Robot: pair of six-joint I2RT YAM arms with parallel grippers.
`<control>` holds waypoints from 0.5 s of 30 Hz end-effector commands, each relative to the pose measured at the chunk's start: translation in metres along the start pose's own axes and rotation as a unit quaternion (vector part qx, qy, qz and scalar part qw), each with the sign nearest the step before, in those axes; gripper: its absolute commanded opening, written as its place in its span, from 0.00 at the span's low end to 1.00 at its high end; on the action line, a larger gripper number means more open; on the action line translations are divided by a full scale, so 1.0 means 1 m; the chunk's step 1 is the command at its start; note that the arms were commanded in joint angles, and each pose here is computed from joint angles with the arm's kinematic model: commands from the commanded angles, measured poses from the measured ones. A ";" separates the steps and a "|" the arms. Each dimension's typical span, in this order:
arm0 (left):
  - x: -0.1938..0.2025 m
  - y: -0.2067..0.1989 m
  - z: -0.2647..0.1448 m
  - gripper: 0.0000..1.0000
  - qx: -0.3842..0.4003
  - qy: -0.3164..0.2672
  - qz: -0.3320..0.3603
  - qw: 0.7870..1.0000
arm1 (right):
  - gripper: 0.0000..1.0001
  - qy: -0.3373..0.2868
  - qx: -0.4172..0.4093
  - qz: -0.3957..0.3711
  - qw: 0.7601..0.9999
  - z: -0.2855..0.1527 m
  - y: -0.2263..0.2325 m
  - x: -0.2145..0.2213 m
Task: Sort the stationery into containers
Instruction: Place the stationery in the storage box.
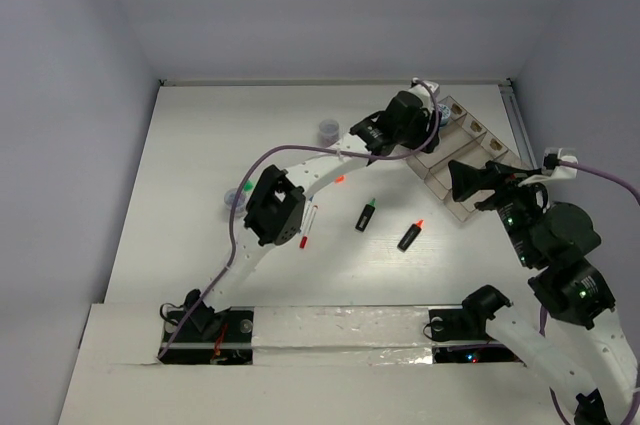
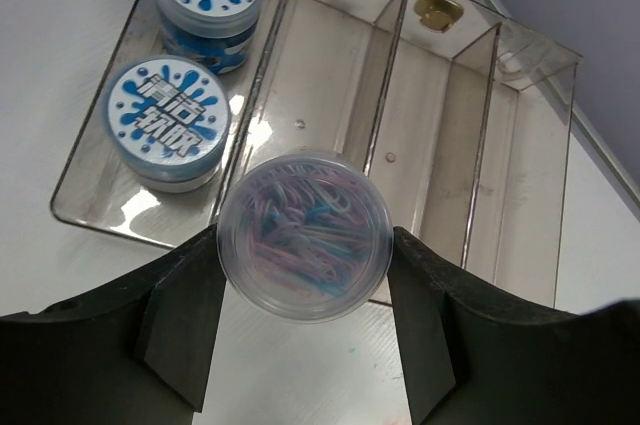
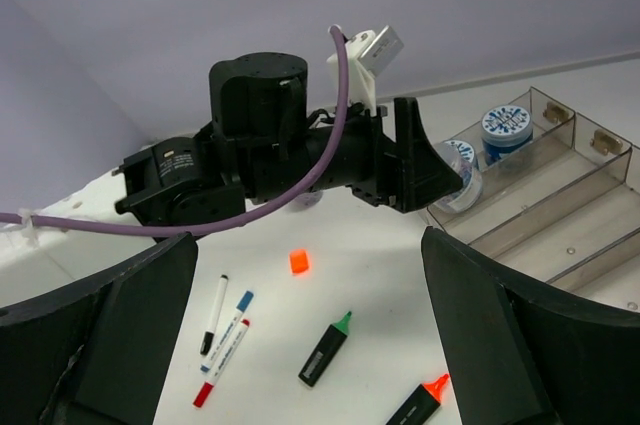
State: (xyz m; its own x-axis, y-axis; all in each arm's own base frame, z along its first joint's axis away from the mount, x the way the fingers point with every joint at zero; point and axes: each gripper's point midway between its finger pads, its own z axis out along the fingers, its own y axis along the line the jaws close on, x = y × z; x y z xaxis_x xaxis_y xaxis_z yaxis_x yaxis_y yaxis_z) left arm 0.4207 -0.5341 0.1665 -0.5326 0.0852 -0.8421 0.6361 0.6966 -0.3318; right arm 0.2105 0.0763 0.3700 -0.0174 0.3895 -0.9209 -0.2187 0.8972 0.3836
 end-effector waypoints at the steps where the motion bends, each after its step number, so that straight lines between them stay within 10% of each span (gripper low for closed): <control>1: -0.036 -0.021 -0.002 0.07 0.031 -0.055 0.003 0.998 | 0.99 0.000 -0.023 -0.004 1.000 0.001 0.009 -0.001; 15: -0.007 -0.006 0.016 0.10 0.002 -0.028 0.026 0.999 | 0.99 0.012 -0.034 -0.004 0.999 0.005 0.013 0.007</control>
State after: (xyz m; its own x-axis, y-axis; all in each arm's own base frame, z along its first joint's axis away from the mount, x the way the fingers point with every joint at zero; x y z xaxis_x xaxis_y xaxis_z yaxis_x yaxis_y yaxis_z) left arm 0.4219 -0.5430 0.1346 -0.5365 0.1245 -0.8347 0.6424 0.7016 -0.3083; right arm 0.2113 0.0864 0.3637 -0.0495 0.3765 -0.9251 -0.2560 0.8905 0.3761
